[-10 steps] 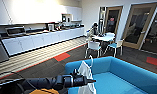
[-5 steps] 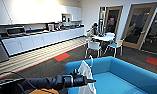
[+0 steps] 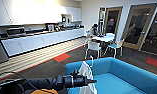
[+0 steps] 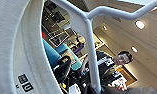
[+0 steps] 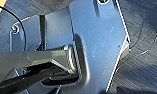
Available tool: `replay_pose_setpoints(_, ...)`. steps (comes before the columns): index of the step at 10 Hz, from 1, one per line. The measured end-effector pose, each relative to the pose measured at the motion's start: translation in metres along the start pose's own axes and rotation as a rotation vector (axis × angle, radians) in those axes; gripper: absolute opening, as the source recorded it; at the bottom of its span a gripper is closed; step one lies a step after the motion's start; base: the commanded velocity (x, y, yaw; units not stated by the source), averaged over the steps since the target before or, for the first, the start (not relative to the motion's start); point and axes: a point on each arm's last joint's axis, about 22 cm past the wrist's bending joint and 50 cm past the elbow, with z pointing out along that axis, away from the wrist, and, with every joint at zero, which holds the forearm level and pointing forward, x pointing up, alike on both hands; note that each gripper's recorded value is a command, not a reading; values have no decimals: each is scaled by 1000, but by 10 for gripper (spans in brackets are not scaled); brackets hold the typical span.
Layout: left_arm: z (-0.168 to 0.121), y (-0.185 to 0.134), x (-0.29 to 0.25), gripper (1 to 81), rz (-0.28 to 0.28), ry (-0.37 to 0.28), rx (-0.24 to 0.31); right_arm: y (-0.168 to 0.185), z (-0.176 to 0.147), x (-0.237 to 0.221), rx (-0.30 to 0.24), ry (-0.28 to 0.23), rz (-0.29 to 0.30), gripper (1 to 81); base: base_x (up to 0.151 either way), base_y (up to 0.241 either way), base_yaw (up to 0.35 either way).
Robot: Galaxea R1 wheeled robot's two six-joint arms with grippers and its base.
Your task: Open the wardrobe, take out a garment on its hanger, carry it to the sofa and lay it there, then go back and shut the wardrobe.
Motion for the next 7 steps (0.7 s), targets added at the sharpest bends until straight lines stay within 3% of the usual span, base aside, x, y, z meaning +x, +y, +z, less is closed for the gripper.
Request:
replay_pose_setpoints(4, 4, -2, -1, 10, -5, -6, -6, -1, 1, 8, 0, 7, 0, 811, 97, 0, 0)
replay_pose_setpoints(7, 8, -39, -8, 10, -88, -17, -4, 4, -6, -27, -16, -69, 23, 811, 92, 0, 0)
